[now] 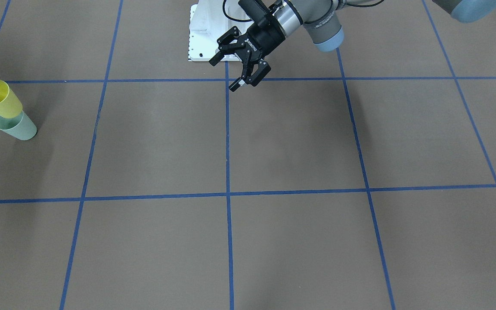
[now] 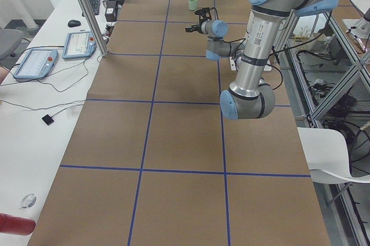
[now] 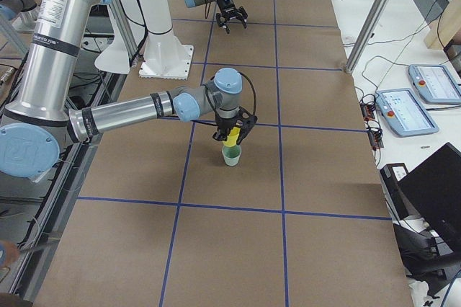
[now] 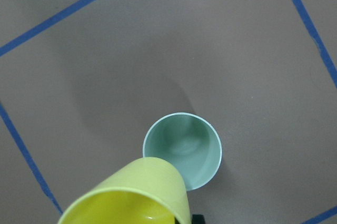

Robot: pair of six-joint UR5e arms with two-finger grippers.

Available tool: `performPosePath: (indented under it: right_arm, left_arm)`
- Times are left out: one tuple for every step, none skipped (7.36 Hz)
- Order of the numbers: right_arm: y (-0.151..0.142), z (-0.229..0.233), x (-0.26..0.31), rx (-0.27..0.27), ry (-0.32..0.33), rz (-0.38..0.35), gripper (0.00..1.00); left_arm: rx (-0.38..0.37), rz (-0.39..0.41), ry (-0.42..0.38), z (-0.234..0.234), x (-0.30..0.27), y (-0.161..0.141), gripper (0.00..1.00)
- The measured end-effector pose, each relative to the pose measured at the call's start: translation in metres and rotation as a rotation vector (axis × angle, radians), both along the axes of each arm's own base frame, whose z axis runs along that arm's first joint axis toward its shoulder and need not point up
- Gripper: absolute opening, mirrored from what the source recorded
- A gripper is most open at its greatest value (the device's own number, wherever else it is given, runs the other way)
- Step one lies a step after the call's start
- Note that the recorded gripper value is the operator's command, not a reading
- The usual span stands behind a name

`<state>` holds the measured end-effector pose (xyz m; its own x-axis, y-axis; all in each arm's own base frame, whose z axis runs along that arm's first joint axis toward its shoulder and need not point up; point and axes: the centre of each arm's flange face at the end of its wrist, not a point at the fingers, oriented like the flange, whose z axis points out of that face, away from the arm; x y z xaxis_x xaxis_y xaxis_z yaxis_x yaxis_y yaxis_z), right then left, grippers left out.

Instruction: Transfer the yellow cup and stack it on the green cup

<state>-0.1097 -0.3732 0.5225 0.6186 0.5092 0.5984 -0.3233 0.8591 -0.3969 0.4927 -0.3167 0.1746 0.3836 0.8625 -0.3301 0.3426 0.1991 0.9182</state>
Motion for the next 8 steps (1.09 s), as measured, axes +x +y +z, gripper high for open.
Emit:
performPosePath:
  right_arm:
    - [-0.001, 0.006, 0.0, -0.01, 0.004, -0.001, 0.0]
    - [-0.002, 0.01, -0.001, -0.016, 0.007, -0.002, 0.0]
    - [-0.004, 0.013, 0.0, -0.02, 0.008, 0.002, 0.0]
    - [-0.006, 0.014, 0.004, -0.022, 0.007, 0.012, 0.0]
    - [-0.008, 0.016, 0.008, -0.023, 0.004, 0.019, 0.0]
    - [-0.012, 0.019, 0.009, -0.022, 0.004, 0.02, 0.0]
    - [-0.016, 0.02, 0.009, -0.019, 0.003, 0.02, 0.0]
    - [-0.019, 0.02, 0.008, -0.017, 0.001, 0.02, 0.0]
  left_arm:
    - [-0.001, -0.003, 0.0, 0.0, 0.0, 0.0, 0.99]
    - [-0.001, -0.004, 0.0, 0.0, 0.0, 0.0, 0.99]
    - [-0.001, -0.004, 0.0, 0.0, 0.0, 0.0, 0.99]
    - [-0.001, -0.004, 0.0, 0.0, 0.0, 0.0, 0.99]
    - [-0.001, -0.005, 0.0, 0.0, 0.0, 0.0, 0.99]
    - [-0.001, -0.005, 0.0, 0.0, 0.0, 0.0, 0.99]
    - [-0.002, -0.006, 0.0, 0.0, 0.0, 0.0, 0.99]
    - [-0.002, -0.006, 0.0, 0.0, 0.0, 0.0, 0.99]
